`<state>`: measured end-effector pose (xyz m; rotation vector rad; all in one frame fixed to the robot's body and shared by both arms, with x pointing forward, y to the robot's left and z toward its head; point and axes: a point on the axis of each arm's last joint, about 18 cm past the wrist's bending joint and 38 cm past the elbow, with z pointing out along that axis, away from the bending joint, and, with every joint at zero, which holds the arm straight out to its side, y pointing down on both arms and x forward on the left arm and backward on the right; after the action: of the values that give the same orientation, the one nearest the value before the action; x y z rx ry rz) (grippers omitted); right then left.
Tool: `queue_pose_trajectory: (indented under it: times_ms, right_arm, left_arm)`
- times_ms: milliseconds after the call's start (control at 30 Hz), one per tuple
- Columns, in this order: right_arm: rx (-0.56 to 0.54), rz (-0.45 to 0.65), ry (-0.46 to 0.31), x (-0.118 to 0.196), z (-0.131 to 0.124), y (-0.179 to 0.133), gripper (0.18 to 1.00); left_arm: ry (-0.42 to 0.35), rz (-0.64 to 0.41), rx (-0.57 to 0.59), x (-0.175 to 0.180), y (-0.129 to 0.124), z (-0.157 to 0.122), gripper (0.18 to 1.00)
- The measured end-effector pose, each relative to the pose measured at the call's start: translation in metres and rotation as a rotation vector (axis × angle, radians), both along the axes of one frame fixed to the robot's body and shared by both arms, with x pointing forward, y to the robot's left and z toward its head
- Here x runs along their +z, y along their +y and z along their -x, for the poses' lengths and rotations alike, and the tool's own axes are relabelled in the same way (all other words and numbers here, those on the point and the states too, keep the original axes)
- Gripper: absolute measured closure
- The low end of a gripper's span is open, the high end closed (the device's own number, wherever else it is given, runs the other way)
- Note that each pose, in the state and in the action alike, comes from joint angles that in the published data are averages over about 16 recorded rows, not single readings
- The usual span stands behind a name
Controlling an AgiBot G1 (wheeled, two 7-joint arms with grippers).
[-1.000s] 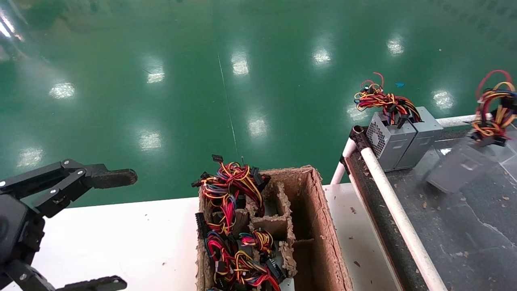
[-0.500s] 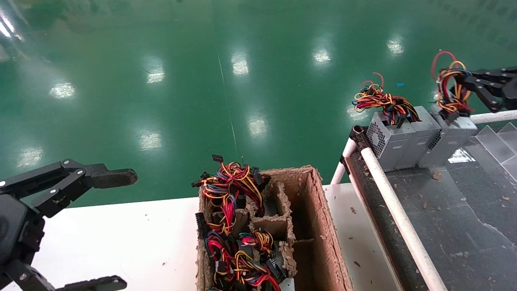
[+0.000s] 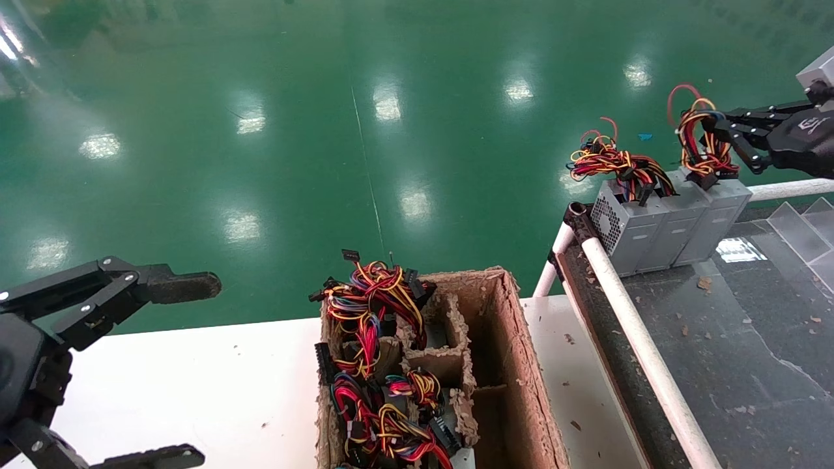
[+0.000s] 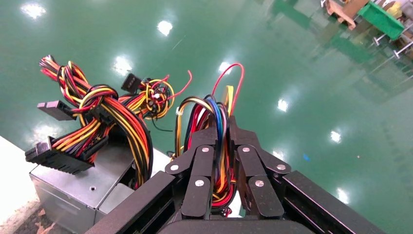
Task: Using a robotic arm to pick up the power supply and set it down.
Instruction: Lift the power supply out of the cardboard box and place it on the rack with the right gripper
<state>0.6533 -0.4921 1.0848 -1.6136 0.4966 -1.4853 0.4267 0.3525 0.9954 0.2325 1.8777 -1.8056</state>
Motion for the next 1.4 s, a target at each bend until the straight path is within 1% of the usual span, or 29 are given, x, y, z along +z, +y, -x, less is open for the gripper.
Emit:
queue_pose_trajectory:
  times_ms: [200,400,600,733,800,900,1133,1333,1400]
  right_arm:
    - [0.000,0.000,0.018,-0.003,0.000,-0.001,0.924]
    - [-0.002,-0.003,0.036,-0.005,0.003,-0.005,0.872]
    - [-0.005,-0.003,0.057,-0.005,0.006,-0.008,0.784]
    - [-0.004,-0.006,0.061,-0.002,0.010,-0.011,0.698]
    - [-0.001,-0.010,0.055,0.002,0.013,-0.012,0.665]
    - [0.009,-0.024,0.036,0.010,0.019,-0.014,0.588]
    - [0.058,-0.079,-0.038,0.031,0.037,-0.018,0.428]
    - [0.115,-0.116,-0.091,0.041,0.048,-0.014,0.317]
    - [0.137,-0.122,-0.100,0.042,0.049,-0.011,0.295]
  left_arm:
    - [0.000,0.000,0.000,0.000,0.000,0.000,0.184]
    - [0.000,0.000,0.000,0.000,0.000,0.000,0.184]
    - [0.000,0.000,0.000,0.000,0.000,0.000,0.184]
    - [0.000,0.000,0.000,0.000,0.000,0.000,0.184]
    - [0.000,0.000,0.000,0.000,0.000,0.000,0.184]
    - [0.000,0.000,0.000,0.000,0.000,0.000,0.184]
    - [0.000,0.000,0.000,0.000,0.000,0.000,0.184]
    - [0.000,0.000,0.000,0.000,0.000,0.000,0.184]
    - [0.000,0.001,0.000,0.000,0.000,0.000,0.184]
